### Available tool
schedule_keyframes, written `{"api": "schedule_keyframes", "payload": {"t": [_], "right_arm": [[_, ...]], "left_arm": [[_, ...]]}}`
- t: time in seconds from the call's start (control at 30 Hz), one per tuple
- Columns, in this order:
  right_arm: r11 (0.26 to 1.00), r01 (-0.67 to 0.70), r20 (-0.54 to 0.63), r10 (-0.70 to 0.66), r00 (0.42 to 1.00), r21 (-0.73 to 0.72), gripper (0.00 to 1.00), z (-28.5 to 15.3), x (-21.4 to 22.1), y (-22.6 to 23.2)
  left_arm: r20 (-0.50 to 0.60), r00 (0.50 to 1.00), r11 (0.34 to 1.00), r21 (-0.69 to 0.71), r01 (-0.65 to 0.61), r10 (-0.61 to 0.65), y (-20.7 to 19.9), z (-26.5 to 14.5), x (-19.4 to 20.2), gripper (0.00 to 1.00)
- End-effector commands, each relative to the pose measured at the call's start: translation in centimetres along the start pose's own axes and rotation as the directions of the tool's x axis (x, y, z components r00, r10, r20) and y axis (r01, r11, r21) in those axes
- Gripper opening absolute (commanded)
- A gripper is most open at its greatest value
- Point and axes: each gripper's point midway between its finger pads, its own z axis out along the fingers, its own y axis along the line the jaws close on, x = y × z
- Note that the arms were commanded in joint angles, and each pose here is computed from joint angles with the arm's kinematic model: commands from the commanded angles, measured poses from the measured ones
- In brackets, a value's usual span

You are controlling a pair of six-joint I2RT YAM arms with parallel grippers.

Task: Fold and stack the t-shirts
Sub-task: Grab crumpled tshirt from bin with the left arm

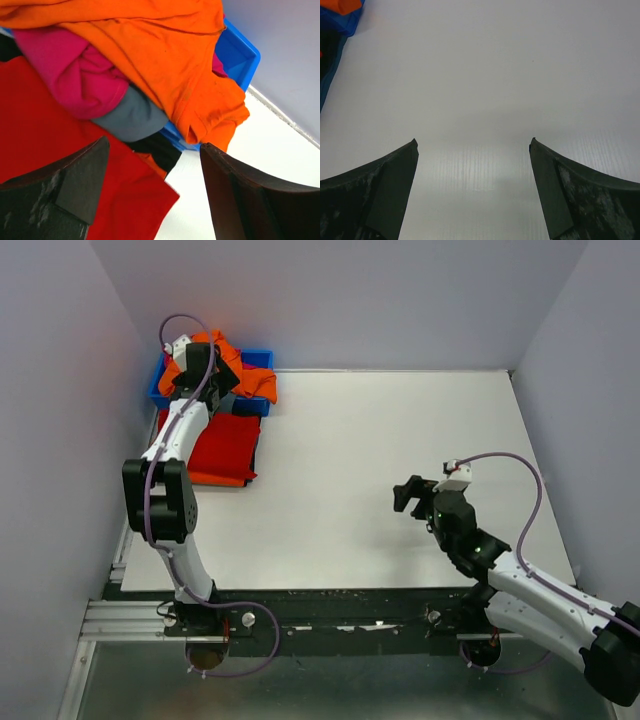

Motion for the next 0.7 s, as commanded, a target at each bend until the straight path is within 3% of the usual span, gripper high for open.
{"api": "schedule_keyframes", "payload": {"t": [0.0,0.27,0.37,0.6,0.67], "right_arm": [[1.0,-0.007,-0.001,0.007,1.0,0.009,1.0,0.1,-0.3,0.1],[1.0,-0.002,-0.006,0.002,1.0,0.015,1.0,0.3,-0.2,0.1],[1.0,0.0,-0.008,0.0,1.0,0.021,1.0,0.4,-0.2,0.1],[0.999,0.005,-0.012,-0.004,1.0,0.036,1.0,0.4,-0.1,-0.1],[0.999,0.003,-0.007,-0.003,1.0,0.04,1.0,0.4,-0.2,-0.3]], "left_arm": [[-0.094,0.996,1.0,0.02,0.012,-0.01,-1.5,3.2,1.2,0.86],[-0.114,0.992,0.998,-0.011,0.06,-0.06,-1.7,8.1,2.0,0.82],[-0.119,0.989,0.996,-0.02,0.085,-0.086,-1.5,9.3,2.5,0.75],[-0.076,0.988,0.99,0.021,0.137,-0.135,-1.8,10.4,0.1,0.02],[-0.058,0.989,0.989,0.045,0.142,-0.139,-2.6,9.6,-1.1,0.0]]}}
